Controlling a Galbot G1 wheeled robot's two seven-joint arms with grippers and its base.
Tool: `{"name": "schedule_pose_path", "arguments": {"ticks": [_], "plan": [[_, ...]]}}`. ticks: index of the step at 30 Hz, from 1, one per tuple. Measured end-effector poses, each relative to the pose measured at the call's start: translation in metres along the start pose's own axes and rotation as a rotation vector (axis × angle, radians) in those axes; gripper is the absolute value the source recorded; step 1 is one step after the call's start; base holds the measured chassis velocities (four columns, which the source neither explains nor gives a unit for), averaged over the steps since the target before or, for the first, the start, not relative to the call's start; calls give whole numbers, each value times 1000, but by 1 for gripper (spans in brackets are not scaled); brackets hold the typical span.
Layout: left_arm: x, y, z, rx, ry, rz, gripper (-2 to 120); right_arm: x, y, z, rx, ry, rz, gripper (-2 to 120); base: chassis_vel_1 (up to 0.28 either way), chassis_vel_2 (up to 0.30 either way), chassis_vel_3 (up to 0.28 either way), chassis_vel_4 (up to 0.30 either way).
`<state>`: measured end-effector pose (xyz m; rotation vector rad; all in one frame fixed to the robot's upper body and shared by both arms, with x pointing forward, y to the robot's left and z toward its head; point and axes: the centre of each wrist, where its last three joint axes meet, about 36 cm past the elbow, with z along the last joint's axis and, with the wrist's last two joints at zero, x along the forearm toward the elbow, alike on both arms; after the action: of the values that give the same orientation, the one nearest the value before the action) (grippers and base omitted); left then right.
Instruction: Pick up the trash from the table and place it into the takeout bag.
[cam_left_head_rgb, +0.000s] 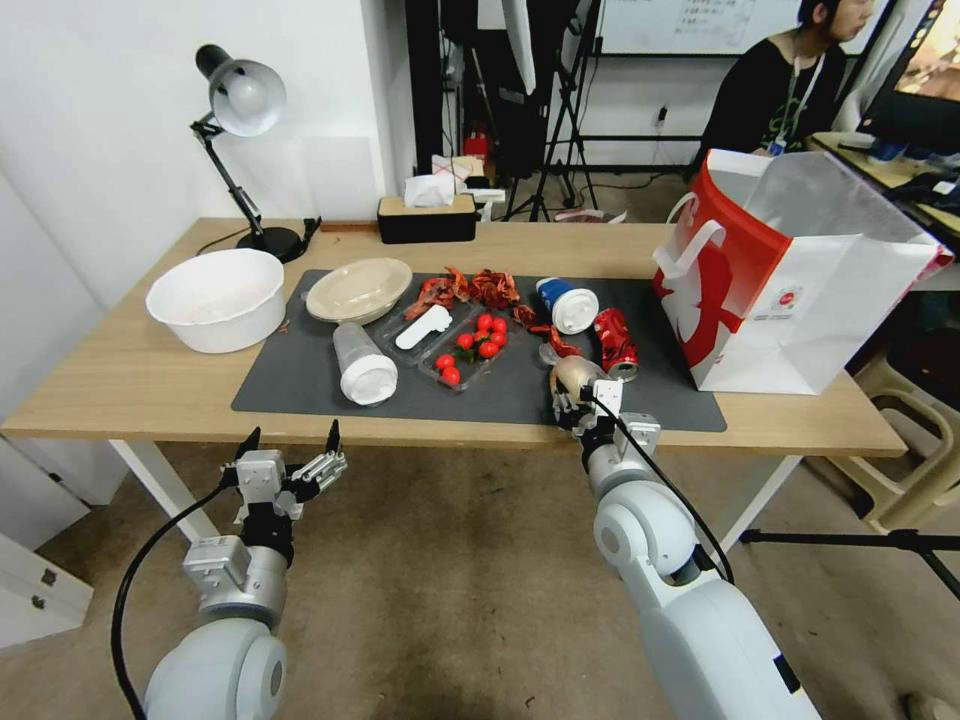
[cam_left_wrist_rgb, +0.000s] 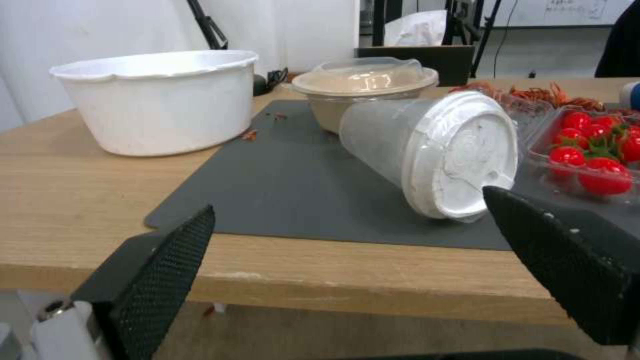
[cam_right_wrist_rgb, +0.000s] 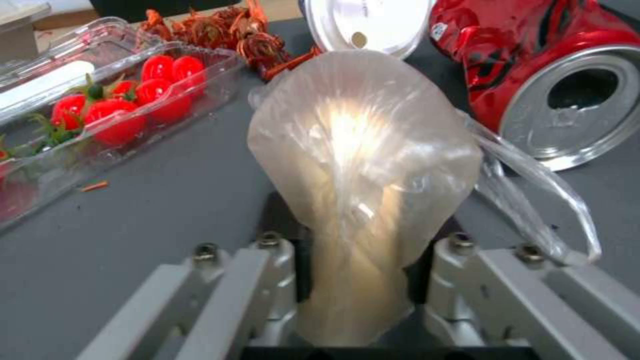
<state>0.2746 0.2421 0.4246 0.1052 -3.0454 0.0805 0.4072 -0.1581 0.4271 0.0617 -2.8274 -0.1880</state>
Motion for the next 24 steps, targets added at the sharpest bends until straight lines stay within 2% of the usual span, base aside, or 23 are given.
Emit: {"name": "schedule_pose_path", "arguments": {"ticks": [1,5,9,11,12,15,17,18,19,21,22,24], "plan": [[0,0,0,-1,0,0,100,1,0,0,1,-3,0,16,0,0,0,0],[0,0,0,-1,0,1,100,5,-1,-3,-15,-41,-26,9,0,0,0,0],[0,0,0,-2,-1,0,100,12,-3,-10,-51,-109,-95,8,0,0,0,0],[0,0,0,-2,0,0,100,22,-11,-26,-90,-216,-173,8,0,0,0,0],[0,0,0,-2,0,0,100,22,-11,-26,-90,-216,-173,8,0,0,0,0],[0,0,0,-3,1,1,100,34,-31,-57,-129,-368,-272,7,0,0,0,0],[0,0,0,-4,1,1,100,36,-35,-64,-133,-395,-284,7,0,0,0,0],[0,-1,1,-4,1,2,100,40,-48,-86,-145,-475,-308,7,0,0,0,0],[0,-2,1,-5,2,2,100,43,-57,-102,-151,-525,-317,7,0,0,0,0],[1,-2,1,-5,2,3,100,44,-60,-107,-152,-540,-318,7,0,0,0,0],[1,-2,1,-7,2,3,100,45,-76,-130,-151,-603,-304,7,0,0,0,0],[2,-3,1,-7,0,4,100,47,-86,-146,-149,-642,-288,7,0,0,0,0]]}}
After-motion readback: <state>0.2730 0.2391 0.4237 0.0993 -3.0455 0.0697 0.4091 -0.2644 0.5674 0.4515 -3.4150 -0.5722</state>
